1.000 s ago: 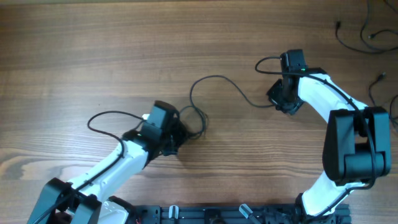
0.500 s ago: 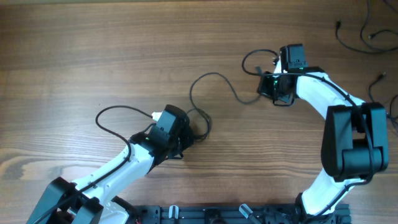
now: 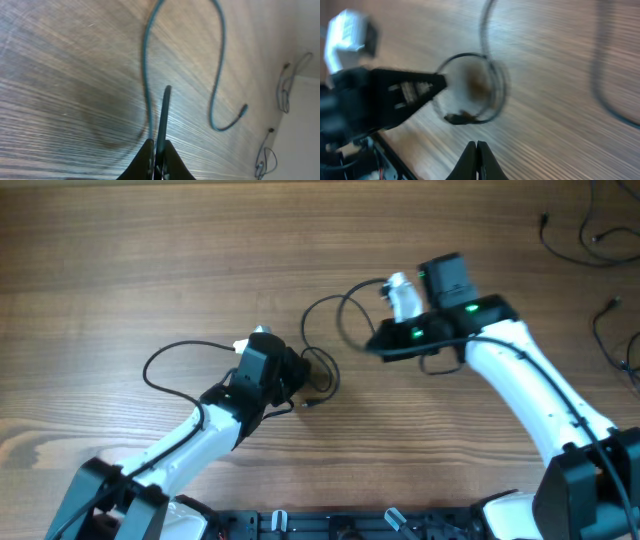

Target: Untangle cables

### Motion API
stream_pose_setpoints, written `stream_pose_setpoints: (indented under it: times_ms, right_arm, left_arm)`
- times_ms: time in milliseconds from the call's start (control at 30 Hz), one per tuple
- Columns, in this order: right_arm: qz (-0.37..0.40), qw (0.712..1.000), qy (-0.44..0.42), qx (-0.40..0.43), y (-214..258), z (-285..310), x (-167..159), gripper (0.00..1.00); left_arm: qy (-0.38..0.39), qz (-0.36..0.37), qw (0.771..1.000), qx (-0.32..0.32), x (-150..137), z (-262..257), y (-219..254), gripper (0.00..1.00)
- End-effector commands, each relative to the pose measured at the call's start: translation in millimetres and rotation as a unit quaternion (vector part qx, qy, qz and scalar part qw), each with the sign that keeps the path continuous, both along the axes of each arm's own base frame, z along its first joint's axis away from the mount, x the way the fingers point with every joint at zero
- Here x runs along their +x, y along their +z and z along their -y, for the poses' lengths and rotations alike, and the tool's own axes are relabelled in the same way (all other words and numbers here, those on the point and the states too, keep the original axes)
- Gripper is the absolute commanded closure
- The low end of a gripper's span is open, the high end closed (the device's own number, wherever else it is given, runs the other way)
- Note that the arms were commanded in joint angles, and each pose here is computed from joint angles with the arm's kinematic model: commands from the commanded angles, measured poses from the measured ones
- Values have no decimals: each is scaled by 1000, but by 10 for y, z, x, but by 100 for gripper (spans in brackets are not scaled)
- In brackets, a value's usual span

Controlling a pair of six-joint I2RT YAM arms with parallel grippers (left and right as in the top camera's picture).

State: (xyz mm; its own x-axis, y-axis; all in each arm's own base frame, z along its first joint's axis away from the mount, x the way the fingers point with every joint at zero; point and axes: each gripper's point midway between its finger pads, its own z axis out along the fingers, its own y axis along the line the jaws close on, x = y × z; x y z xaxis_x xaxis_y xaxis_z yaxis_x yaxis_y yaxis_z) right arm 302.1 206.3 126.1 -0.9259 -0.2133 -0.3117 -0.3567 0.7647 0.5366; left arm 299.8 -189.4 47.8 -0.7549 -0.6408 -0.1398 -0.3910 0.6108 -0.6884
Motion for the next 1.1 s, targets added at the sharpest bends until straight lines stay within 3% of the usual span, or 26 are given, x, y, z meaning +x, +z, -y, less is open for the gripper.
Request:
stream_pose_setpoints:
  times_ms: [0,67,133,167,233,267,300,333,500,767,933,1067]
  right_arm:
    - [7,993,-100,-67,-44,94,168,96]
    - [-3,973,-205,-110,-109,332,294,92]
    - [6,949,-280,-144,-135,568,404,67]
    - [11,941,-301,-157,-145,648,437,61]
    - [26,915,-354,-192,-170,871,513,43]
    - [32,905,-370,-209,-194,964,532,35]
    - [36,896,-382,-221,-214,1034,543,16]
    - [38,890,-391,-233,-244,1098,546,10]
    - [26,867,-416,-273,-447,1388,578,11]
    - [-35,833,-459,-306,-965,1918,663,29]
    - [-58,860,-418,-287,-1216,1872,720,31]
    - [-70,872,-405,-264,-1392,1759,775,45]
  left_arm:
    - [23,-32,999,11,-26,-65,-213,92]
    - [24,-41,999,18,-40,-80,-287,88]
    - [24,-51,998,23,-60,-91,-359,72]
    - [24,-53,998,25,-65,-93,-373,59]
    - [20,-62,997,33,-104,-113,-414,12]
    - [17,-63,997,37,-118,-123,-425,0]
    - [7,-62,997,43,-126,-137,-430,0]
    - [-4,-58,997,44,-123,-145,-420,0]
    - [-35,-46,998,-12,-53,-245,-187,0]
    - [27,-64,998,-10,-23,-801,-110,0]
    - [31,-78,996,10,-84,-987,-180,0]
    - [44,-80,996,13,-71,-1066,-191,0]
